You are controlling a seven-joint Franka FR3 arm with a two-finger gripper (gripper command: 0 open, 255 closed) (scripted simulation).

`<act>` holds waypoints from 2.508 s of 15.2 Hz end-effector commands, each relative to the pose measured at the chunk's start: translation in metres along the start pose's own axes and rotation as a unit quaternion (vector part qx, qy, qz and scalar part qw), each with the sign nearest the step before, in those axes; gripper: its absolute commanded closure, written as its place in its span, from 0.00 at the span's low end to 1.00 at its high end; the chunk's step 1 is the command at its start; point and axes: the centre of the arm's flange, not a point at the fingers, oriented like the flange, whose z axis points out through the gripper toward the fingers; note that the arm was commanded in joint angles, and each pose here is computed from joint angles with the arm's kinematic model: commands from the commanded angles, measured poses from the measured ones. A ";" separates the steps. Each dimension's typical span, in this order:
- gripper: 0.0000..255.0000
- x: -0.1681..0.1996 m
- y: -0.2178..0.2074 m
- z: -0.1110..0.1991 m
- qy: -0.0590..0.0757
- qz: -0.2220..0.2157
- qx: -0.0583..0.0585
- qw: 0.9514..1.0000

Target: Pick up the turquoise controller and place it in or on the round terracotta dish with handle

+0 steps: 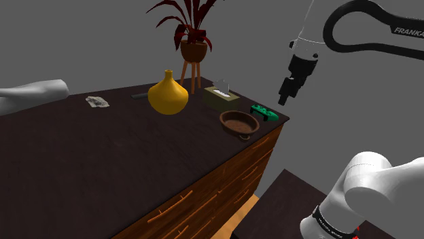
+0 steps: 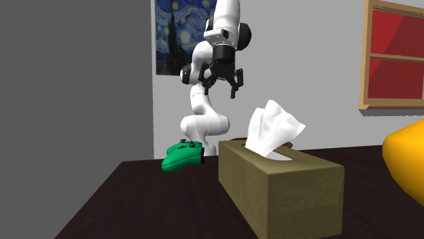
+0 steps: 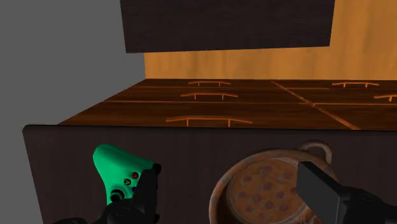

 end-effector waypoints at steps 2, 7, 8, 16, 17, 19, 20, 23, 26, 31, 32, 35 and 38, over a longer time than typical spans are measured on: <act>0.00 0.010 0.009 0.006 -0.005 0.000 0.005 1.000; 0.00 0.062 0.055 0.040 -0.031 -0.001 0.033 0.999; 0.00 0.072 0.064 0.048 -0.037 -0.001 0.038 0.999; 0.00 0.149 0.131 0.114 -0.078 -0.001 0.081 0.994; 0.00 0.158 0.139 0.123 -0.083 -0.002 0.087 0.993; 0.00 0.160 0.141 0.131 -0.085 -0.002 0.088 0.992; 0.00 0.159 0.140 0.136 -0.085 -0.002 0.088 0.992; 0.00 0.157 0.137 0.151 -0.085 -0.002 0.088 0.992; 0.00 0.154 0.135 0.164 -0.085 -0.002 0.088 0.992; 0.00 0.154 0.135 0.164 -0.085 -0.002 0.088 0.992; 0.00 0.154 0.135 0.164 -0.085 -0.002 0.088 0.992; 1.00 0.154 0.135 0.164 -0.085 -0.002 0.088 0.992; 1.00 0.154 0.135 0.164 -0.085 -0.002 0.088 0.992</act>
